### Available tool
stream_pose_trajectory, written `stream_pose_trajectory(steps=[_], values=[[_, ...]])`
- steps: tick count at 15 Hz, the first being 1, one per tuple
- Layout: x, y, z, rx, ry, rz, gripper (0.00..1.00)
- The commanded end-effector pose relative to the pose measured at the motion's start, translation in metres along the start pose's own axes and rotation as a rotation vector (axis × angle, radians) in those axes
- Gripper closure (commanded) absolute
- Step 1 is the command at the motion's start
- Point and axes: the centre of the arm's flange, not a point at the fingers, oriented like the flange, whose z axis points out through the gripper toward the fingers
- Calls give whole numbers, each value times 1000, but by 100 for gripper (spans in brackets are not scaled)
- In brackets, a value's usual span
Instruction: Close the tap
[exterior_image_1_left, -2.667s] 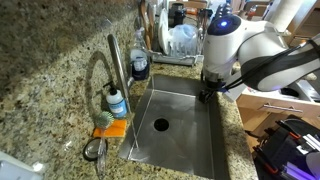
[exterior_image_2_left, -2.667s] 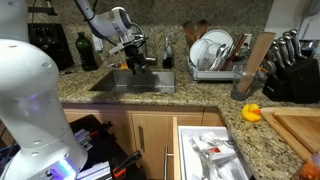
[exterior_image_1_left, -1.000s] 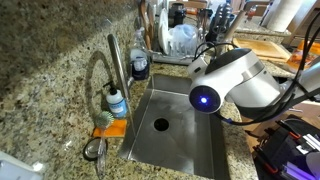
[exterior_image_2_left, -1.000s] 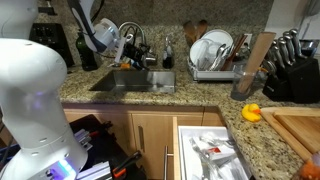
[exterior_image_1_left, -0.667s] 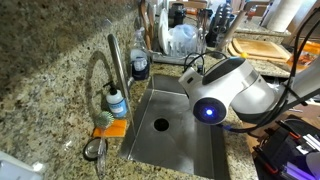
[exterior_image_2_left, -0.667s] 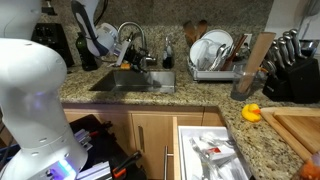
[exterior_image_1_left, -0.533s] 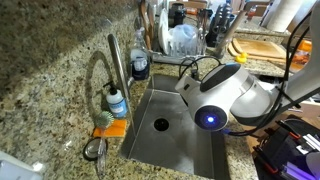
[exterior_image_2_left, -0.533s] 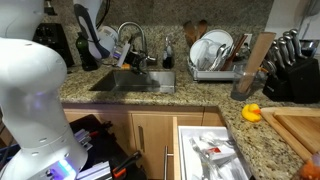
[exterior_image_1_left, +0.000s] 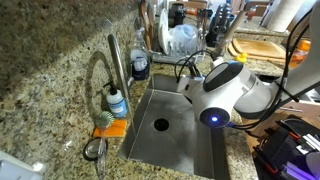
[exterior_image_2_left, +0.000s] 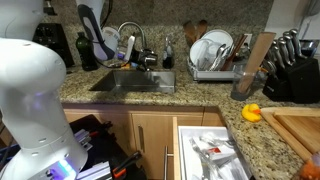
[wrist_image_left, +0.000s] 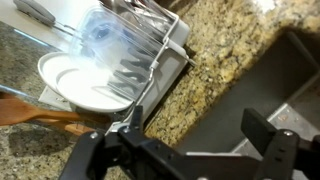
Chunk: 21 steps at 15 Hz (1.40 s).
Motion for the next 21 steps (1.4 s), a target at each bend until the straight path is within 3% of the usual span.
stream_pose_trajectory(steps=[1, 2, 5, 6, 10, 13, 18, 20, 21], values=[[-27, 2, 14, -162, -83, -88, 0], [-10, 5, 9, -90, -48, -44, 0], [-16, 4, 14, -137, -76, -63, 0], [-10, 2, 17, -146, 73, -40, 0], [21, 0, 20, -238, 292, -57, 0], [26, 9, 30, -304, 468, -93, 0], [-15, 17, 77, -404, 751, -142, 0], [-24, 16, 92, -399, 857, -130, 0], [-4, 23, 60, -364, 742, -135, 0]])
